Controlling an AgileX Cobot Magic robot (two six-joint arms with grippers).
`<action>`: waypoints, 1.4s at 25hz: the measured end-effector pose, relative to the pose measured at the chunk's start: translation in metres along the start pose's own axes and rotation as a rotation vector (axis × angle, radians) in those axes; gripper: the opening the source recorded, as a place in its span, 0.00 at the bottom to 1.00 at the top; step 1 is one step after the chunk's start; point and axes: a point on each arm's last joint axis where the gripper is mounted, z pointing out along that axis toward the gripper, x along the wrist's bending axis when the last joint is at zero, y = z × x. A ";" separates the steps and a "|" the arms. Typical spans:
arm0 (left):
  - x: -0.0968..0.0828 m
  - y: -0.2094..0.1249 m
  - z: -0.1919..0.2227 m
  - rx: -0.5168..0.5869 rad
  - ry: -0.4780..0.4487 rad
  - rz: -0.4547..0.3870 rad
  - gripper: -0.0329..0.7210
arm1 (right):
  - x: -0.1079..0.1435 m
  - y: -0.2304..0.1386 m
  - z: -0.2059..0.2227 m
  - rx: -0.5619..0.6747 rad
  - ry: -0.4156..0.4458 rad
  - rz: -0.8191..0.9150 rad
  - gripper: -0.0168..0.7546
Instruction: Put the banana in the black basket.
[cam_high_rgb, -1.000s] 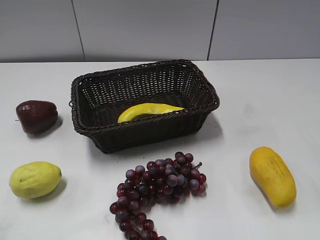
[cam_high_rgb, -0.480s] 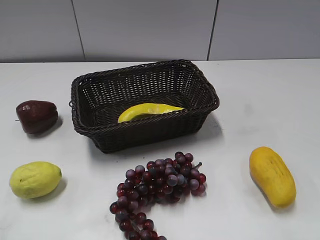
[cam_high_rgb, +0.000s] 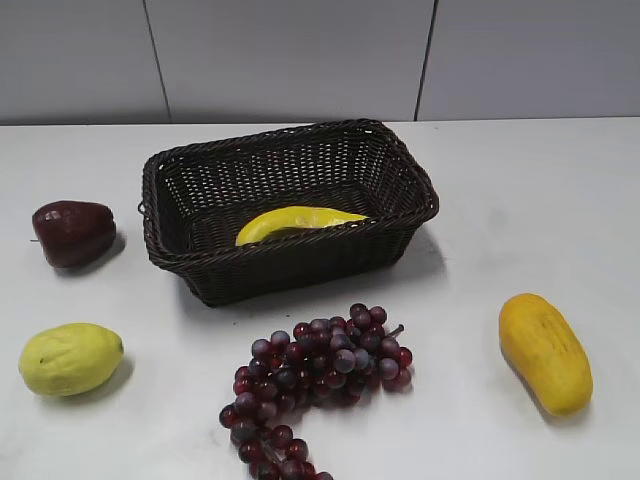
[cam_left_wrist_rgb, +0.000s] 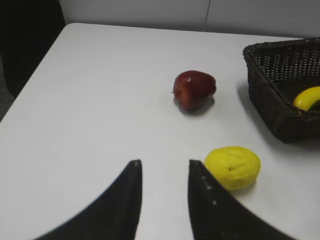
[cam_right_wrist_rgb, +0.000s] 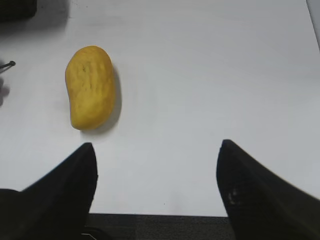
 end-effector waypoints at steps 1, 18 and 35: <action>0.000 0.000 0.000 0.000 0.000 -0.002 0.35 | 0.000 -0.001 0.001 0.008 0.000 0.000 0.79; 0.000 0.000 0.000 0.000 0.000 0.000 0.35 | 0.000 -0.008 0.004 0.054 -0.003 -0.004 0.79; 0.000 0.000 0.000 0.000 0.000 -0.001 0.35 | -0.004 -0.032 -0.032 -0.220 -0.074 0.071 0.79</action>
